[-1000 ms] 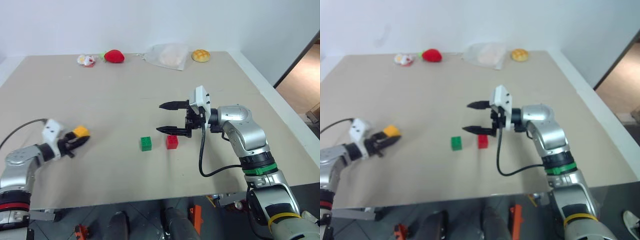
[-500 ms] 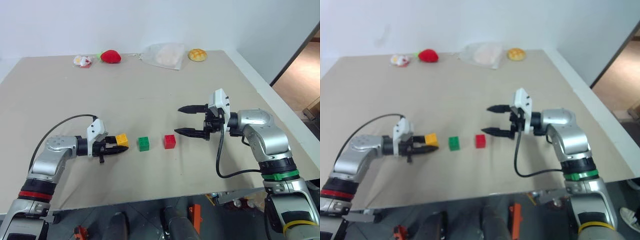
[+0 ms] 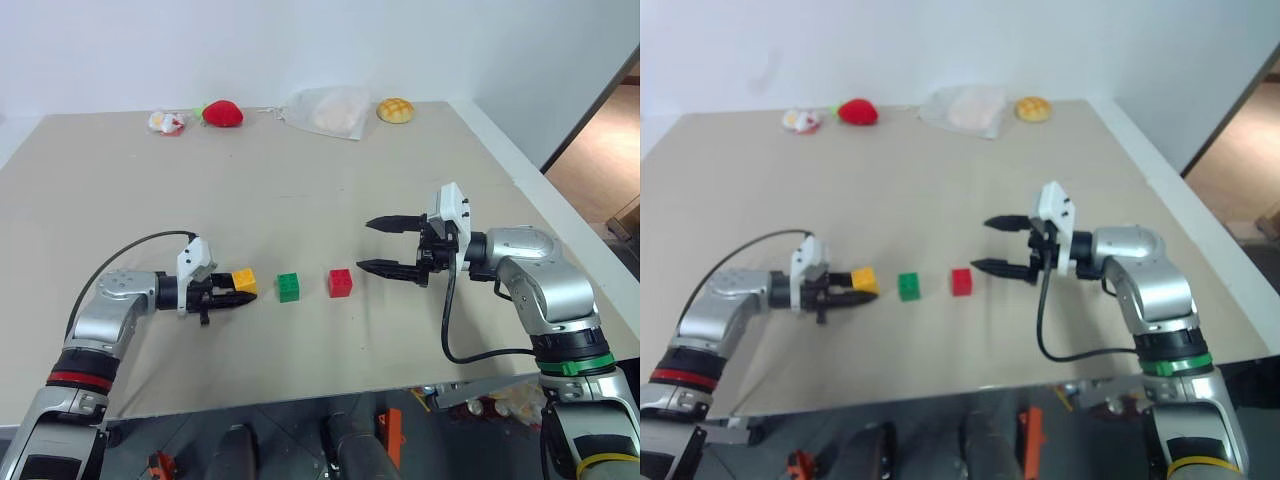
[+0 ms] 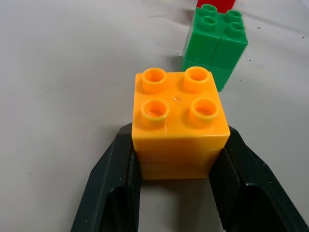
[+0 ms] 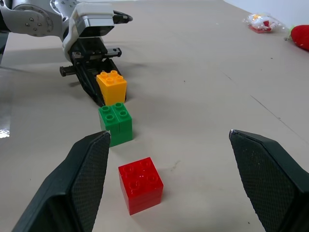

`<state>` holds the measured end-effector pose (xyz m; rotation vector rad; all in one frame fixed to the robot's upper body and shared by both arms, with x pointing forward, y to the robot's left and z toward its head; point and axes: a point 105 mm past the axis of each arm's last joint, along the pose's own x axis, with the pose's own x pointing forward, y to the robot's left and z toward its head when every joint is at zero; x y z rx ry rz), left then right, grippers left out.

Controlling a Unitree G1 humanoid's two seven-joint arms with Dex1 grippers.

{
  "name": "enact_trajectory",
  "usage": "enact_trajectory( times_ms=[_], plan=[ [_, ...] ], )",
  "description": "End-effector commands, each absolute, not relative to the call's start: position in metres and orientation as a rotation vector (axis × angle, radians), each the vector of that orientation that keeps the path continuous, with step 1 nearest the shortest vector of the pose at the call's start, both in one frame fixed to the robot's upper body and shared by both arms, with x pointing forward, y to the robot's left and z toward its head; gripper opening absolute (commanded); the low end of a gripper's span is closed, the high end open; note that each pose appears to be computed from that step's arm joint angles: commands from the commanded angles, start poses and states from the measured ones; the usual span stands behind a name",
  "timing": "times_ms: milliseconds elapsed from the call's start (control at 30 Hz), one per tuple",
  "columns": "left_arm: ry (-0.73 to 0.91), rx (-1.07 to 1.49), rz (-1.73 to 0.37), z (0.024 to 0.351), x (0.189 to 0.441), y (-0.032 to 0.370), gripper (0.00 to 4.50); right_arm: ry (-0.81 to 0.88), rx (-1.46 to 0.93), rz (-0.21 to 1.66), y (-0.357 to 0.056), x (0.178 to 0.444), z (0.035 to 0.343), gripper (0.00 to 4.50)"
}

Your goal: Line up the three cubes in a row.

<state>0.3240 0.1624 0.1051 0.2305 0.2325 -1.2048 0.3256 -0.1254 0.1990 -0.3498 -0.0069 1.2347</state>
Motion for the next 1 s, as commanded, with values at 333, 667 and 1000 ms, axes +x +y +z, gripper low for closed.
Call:
enact_trajectory(
  times_ms=[333,667,1000],
  plan=[
    [0.222,0.314,-1.212,0.114,0.309,0.191,1.33,-0.072,-0.382,1.233,-0.127,0.324,0.219,4.09],
    [0.144,0.355,-1.295,0.122,0.320,0.173,1.33,-0.048,-0.403,1.220,-0.136,0.319,0.221,4.09],
    [0.157,0.359,-1.408,0.122,0.316,0.165,1.33,-0.005,-0.396,1.167,-0.150,0.307,0.217,4.09]
  ],
)
